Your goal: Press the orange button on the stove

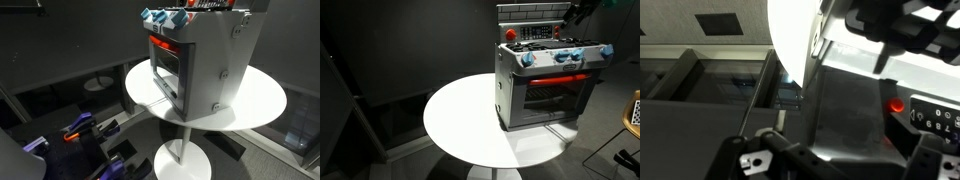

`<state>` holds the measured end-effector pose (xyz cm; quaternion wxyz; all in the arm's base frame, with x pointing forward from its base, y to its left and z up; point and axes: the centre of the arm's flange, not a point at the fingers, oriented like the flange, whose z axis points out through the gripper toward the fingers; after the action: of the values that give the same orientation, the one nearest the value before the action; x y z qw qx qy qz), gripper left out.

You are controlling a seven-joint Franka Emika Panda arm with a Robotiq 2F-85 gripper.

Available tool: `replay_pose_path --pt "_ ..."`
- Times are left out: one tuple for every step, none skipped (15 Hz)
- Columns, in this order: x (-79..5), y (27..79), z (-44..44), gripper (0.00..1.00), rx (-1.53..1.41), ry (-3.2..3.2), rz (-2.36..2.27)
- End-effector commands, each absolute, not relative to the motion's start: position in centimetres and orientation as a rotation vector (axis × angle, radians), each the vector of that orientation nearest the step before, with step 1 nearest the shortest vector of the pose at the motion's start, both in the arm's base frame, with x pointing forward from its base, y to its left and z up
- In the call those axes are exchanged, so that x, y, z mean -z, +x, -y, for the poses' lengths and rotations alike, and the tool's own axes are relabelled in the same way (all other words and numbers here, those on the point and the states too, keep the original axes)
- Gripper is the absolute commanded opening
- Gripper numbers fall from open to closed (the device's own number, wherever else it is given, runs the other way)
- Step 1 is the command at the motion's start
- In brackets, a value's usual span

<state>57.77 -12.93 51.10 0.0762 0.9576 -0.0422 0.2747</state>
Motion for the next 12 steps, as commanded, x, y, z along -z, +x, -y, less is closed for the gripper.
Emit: replay_pose_path --pt "-52.02 57.81 12.86 1.00 -0.815 2.855 0.154" --pt "-51.94 57.73 12.74 1.00 -0.812 2.857 0.149" --pt "-51.86 57.69 12.67 1.00 -0.806 2.862 0.147" --pt "-51.78 57.68 12.61 1.00 -0.801 2.866 0.146" --pt "-51.65 57.67 12.52 1.00 -0.791 2.875 0.144" --pt "-51.50 57.66 12.41 1.00 -0.783 2.878 0.141" --pt "-51.41 57.66 12.33 1.00 -0.777 2.881 0.140" --pt "-51.35 57.73 12.26 1.00 -0.774 2.880 0.138" --pt "-51.35 57.86 12.23 1.00 -0.777 2.877 0.136" --pt "-51.38 57.96 12.21 1.00 -0.779 2.876 0.134" --pt "-51.42 58.05 12.19 1.00 -0.783 2.874 0.132" --pt "-51.46 58.17 12.19 1.00 -0.785 2.874 0.132"
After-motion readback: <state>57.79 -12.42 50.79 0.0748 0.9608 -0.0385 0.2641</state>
